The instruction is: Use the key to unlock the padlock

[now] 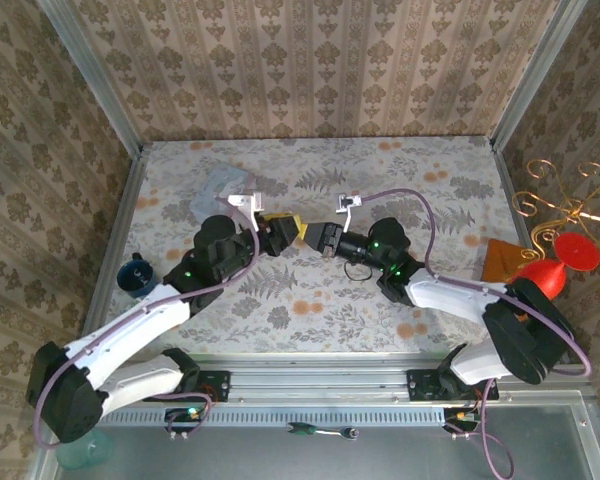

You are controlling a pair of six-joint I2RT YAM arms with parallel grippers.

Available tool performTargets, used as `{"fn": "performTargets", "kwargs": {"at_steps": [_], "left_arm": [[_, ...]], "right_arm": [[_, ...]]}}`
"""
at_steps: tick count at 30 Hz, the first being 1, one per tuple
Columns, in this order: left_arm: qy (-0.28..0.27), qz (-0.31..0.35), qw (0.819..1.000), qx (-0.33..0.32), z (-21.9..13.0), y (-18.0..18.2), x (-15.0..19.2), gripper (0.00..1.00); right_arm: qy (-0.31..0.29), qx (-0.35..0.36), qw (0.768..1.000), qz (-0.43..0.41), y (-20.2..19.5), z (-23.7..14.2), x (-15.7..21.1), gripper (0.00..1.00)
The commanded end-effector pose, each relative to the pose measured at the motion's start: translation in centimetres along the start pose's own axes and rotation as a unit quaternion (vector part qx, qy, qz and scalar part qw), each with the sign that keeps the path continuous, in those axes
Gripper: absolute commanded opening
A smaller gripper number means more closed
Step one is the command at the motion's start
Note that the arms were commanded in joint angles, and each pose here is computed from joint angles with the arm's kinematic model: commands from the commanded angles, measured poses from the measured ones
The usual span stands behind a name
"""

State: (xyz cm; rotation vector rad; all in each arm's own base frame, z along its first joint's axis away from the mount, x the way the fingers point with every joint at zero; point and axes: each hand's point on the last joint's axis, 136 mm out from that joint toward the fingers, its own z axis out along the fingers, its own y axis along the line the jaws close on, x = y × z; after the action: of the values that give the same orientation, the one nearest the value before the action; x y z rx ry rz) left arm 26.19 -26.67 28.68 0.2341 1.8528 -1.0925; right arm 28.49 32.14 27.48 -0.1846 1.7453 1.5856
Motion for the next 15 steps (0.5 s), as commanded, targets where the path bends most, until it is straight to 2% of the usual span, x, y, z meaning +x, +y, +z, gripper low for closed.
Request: {"fn": "performTargets", "kwargs": {"at_steps": [1,3,6,15], "left_arm": [[0.037,0.025,0.999,-0.011,-1.5,1.4,-0.2,0.43],[0.051,-0.003,0.998,0.02,-1.6,1.6,-0.1,0.43],[0.06,-0.009,0.997,0.051,-1.6,1.0,-0.2,0.43],[0.048,-0.01,0.993,0.111,-1.4,-1.2,0.2,0.57]], "right_arm": [[0.066,0.031,0.994,-0.087,0.3,-0.7,1.5,0.0],[0.089,0.025,0.99,-0.105,0.8,-0.8,2.1,0.0],[0.116,0.0,0.987,-0.114,1.5,-0.7,2.9,0.0],[0.113,0.011,0.986,-0.12,1.1,-0.6,2.6,0.0]]}}
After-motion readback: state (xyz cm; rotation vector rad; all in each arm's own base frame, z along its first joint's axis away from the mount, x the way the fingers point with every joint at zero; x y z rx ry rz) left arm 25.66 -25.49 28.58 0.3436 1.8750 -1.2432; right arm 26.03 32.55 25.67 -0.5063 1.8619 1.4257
